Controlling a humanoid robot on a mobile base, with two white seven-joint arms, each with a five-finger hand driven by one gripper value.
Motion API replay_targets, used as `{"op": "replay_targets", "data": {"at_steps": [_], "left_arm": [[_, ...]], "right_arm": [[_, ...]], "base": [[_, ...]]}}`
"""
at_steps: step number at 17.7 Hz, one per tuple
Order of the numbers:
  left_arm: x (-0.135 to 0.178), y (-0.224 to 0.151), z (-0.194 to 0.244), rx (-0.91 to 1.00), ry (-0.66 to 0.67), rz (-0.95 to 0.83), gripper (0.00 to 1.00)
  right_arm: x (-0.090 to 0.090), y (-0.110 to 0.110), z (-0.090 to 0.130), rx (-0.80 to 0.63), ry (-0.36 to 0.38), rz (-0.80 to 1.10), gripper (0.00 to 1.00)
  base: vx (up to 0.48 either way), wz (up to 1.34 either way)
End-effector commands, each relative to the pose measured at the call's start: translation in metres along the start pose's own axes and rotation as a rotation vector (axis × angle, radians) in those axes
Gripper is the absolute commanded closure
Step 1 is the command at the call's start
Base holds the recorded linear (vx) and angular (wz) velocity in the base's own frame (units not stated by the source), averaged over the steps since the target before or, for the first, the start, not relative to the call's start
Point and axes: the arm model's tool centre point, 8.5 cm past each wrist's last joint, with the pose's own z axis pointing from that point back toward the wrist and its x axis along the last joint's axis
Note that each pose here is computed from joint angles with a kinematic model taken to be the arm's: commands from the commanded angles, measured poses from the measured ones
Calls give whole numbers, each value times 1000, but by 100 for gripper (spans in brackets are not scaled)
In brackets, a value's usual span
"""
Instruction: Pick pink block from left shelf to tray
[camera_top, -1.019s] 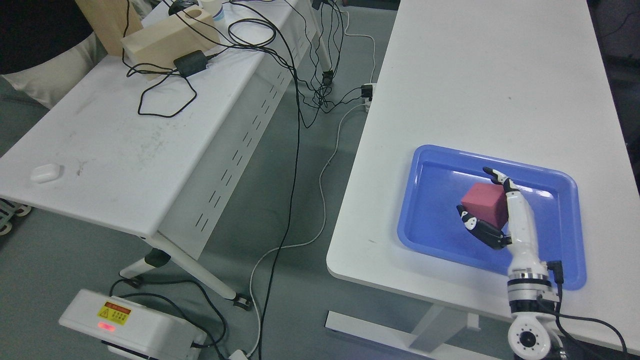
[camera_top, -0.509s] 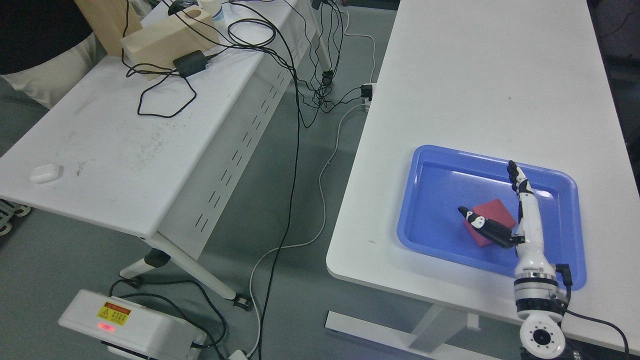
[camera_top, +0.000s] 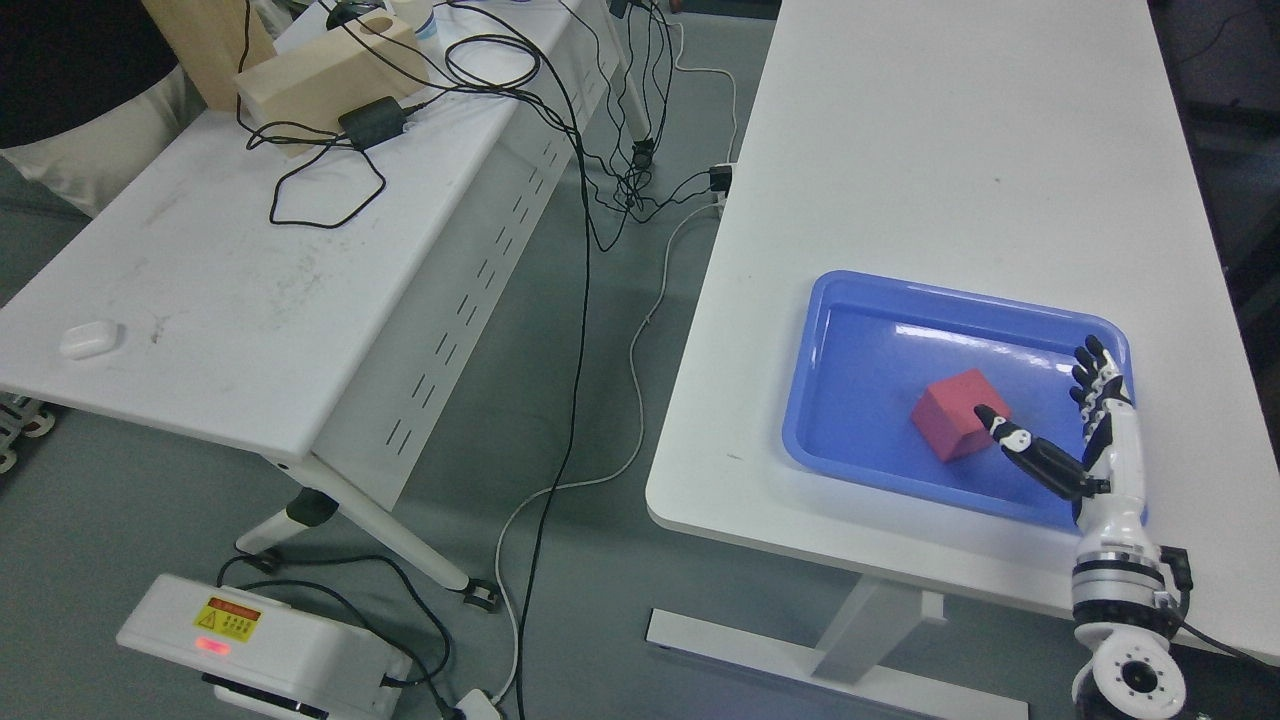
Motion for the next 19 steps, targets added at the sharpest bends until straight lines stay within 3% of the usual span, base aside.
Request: {"op": "replay_targets", "data": {"at_steps": [1, 19], "left_arm": [[-5, 12, 2, 18, 8, -4, 0], [-5, 12, 2, 18, 8, -4, 0]], "right_arm": [[-2, -27, -1, -63, 4, -24, 0], [-6, -25, 2, -54, 19, -27, 0]], "base": [[-120, -77], [-121, -189]]}}
